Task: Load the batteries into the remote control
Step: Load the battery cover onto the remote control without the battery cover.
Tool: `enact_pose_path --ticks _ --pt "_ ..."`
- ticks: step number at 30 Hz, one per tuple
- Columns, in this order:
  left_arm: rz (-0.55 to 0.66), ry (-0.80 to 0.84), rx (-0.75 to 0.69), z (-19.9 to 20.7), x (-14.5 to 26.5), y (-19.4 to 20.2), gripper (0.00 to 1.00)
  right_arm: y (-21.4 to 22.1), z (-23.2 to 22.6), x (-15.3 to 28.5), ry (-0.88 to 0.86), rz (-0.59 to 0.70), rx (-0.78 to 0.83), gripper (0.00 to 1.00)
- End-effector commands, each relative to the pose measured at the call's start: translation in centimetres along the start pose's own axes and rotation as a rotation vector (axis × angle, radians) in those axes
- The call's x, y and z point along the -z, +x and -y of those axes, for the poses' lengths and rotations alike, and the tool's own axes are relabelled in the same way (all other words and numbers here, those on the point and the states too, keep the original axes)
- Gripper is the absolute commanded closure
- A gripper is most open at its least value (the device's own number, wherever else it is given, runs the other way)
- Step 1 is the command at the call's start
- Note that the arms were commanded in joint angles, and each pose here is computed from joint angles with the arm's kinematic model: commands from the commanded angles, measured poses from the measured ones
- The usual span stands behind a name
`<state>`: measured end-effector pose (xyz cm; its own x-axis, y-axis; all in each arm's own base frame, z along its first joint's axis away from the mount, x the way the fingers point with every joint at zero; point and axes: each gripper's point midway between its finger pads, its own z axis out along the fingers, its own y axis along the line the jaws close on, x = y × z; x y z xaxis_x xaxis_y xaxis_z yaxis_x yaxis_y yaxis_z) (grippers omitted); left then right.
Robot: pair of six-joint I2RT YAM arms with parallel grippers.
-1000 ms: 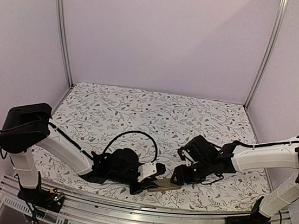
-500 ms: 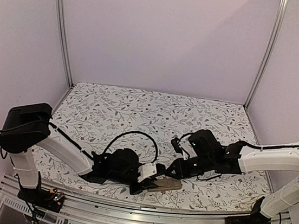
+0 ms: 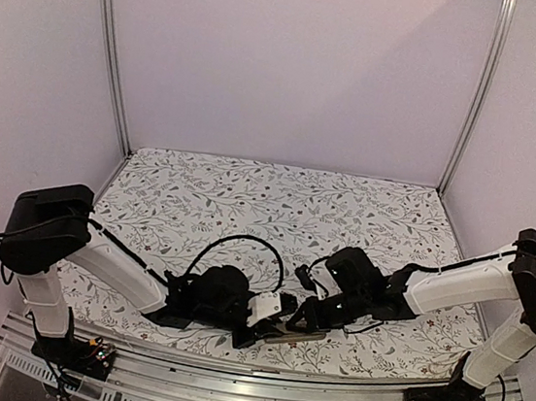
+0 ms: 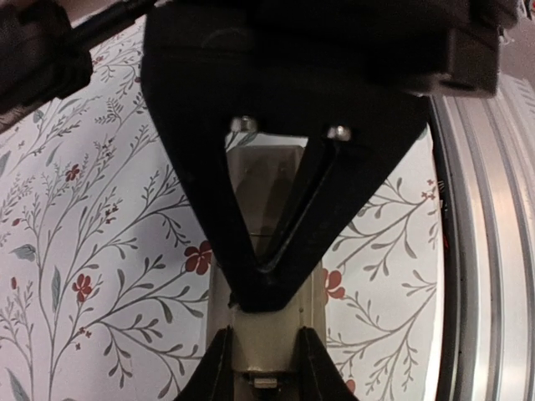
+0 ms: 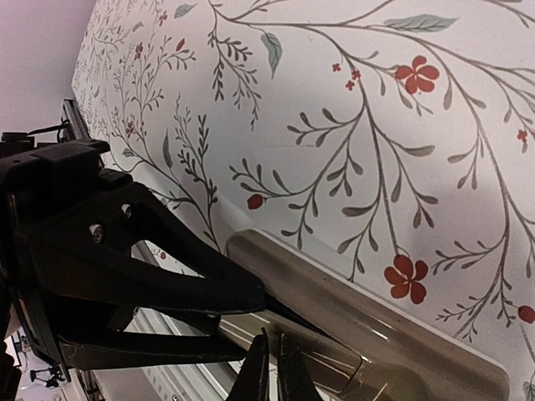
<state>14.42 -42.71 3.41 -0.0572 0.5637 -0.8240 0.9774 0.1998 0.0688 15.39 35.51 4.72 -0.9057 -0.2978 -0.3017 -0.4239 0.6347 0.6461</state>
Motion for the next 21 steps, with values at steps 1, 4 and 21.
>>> enact_pose_path --ticks 1,4,21 --pt "-0.099 0.046 -0.001 0.9 -0.6 2.9 0.96 1.3 1.5 -0.7 0.026 -0.028 -0.023 0.95" --pt "-0.099 0.051 0.002 0.9 -0.6 2.9 0.95 1.7 2.2 -0.9 0.047 -0.036 -0.034 0.95" --pt "-0.114 0.055 0.004 0.9 -0.6 2.7 0.65 4.5 5.7 -1.1 0.165 -0.108 -0.070 0.97"
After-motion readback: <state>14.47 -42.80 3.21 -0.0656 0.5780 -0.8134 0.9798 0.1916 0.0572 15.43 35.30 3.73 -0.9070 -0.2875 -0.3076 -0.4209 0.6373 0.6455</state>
